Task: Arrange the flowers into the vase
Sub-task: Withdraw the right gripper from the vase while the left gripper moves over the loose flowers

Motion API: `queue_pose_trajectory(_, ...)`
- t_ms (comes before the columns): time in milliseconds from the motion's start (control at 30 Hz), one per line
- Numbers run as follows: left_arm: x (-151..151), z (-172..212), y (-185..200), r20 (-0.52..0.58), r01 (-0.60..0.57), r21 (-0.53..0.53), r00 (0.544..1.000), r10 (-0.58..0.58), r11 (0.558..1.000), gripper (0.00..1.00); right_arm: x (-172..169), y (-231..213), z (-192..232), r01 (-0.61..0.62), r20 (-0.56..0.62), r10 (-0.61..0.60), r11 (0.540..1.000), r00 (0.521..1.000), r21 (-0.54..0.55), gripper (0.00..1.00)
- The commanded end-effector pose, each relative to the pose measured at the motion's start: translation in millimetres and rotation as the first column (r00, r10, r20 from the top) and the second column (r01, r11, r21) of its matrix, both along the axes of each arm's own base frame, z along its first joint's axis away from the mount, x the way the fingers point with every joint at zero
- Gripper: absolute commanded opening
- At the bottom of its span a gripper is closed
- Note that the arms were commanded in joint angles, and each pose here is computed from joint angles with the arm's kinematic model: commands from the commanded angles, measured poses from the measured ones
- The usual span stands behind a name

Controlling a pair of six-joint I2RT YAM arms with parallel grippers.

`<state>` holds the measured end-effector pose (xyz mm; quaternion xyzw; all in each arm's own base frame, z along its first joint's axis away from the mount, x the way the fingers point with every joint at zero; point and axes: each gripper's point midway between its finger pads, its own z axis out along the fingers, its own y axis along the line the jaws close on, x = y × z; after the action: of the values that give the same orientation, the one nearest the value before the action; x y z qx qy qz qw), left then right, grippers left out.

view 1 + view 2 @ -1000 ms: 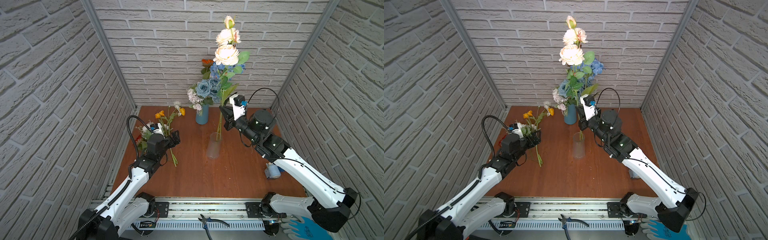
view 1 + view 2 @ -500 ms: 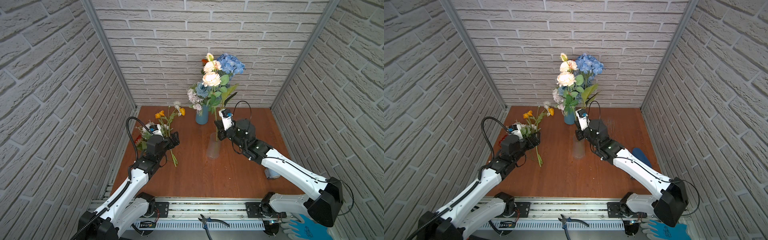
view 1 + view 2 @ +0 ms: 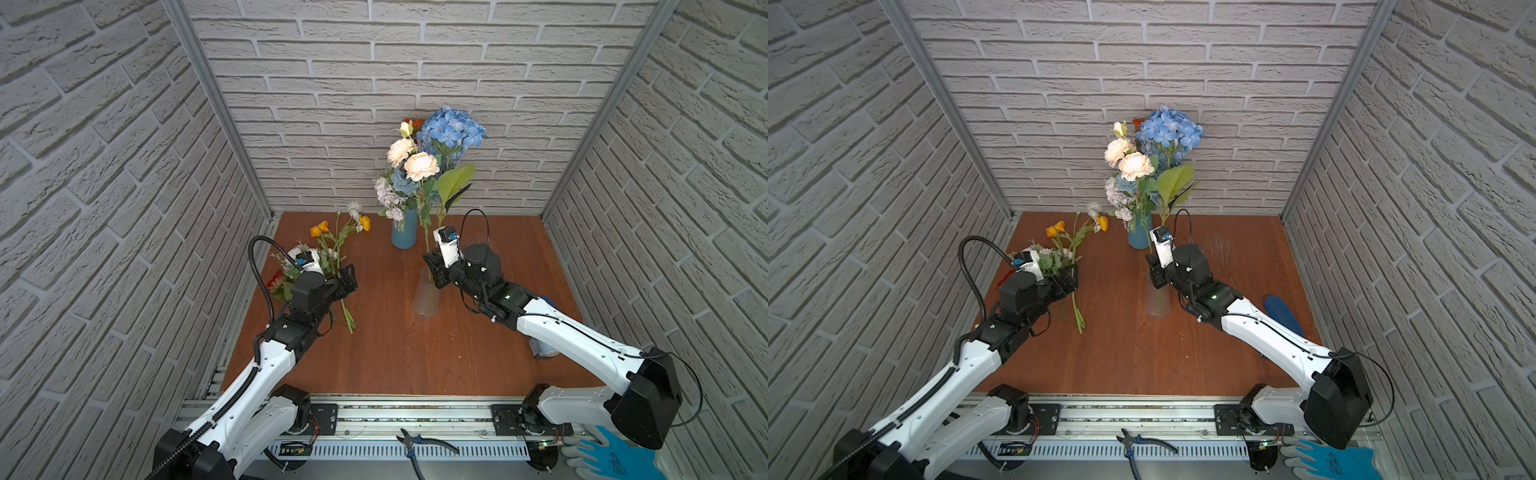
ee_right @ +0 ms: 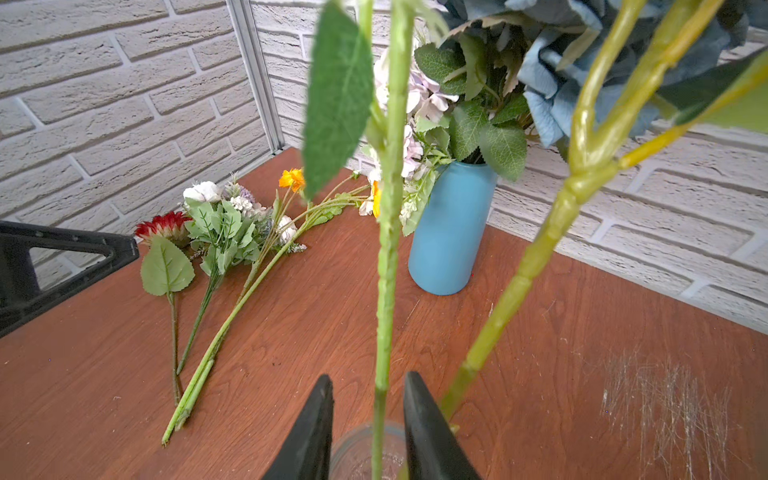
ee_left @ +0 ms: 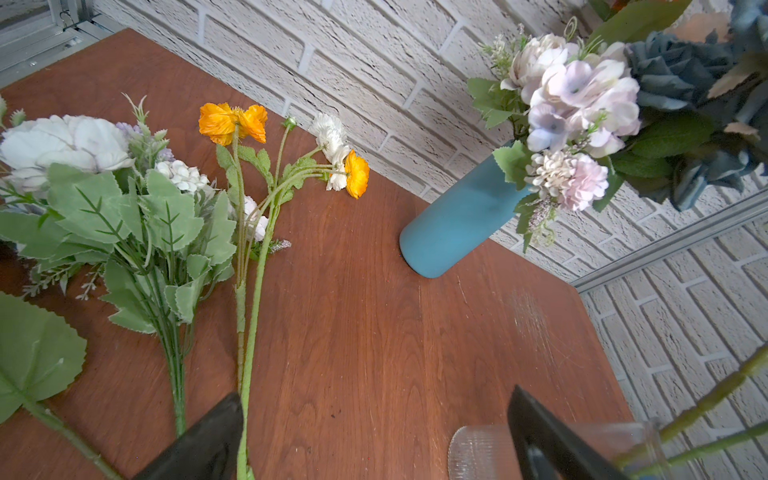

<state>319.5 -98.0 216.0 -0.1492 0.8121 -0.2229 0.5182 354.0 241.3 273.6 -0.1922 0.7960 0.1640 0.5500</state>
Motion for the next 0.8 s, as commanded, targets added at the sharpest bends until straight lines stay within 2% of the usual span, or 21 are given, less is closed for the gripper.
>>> queue_pose_trajectory(0, 2, 3, 4, 0.017, -0.015, 0.002, 1.0, 0.014, 1.0, 0.98, -3, -1, 12, 0.001, 0.013, -0.001, 1.0, 1.0, 0.025, 0.36)
queue_pose_trajectory(133, 1, 3, 14, 0.01, -0.041, 0.028, 0.999, 0.041, 0.999, 0.98, -9, -6, 26, 0.003, 0.032, -0.005, 0.999, 0.999, 0.041, 0.41)
queue_pose_trajectory(267, -2, 2, 43, -0.017, -0.148, 0.072, 0.989, 0.15, 0.986, 0.98, -19, -13, 43, 0.002, 0.047, -0.006, 0.998, 0.999, 0.069, 0.49)
queue_pose_trajectory(400, -5, -4, 75, -0.045, -0.249, 0.098, 0.966, 0.254, 0.964, 0.98, -30, -22, 56, 0.007, 0.062, -0.013, 0.996, 0.998, 0.094, 0.81)
queue_pose_trajectory(500, -4, -12, 88, -0.082, -0.283, 0.075, 0.954, 0.288, 0.956, 0.98, -36, -30, 64, 0.023, 0.081, -0.031, 0.994, 0.996, 0.106, 1.0)
queue_pose_trajectory(633, 2, -18, 90, -0.105, -0.27, 0.058, 0.956, 0.274, 0.961, 0.98, -36, -44, 66, 0.091, 0.087, -0.103, 0.987, 0.991, 0.129, 1.0)
queue_pose_trajectory(767, 10, -29, 85, -0.139, -0.239, 0.076, 0.959, 0.248, 0.968, 0.9, -38, -45, 62, 0.092, 0.076, -0.101, 0.989, 0.992, 0.119, 1.0)
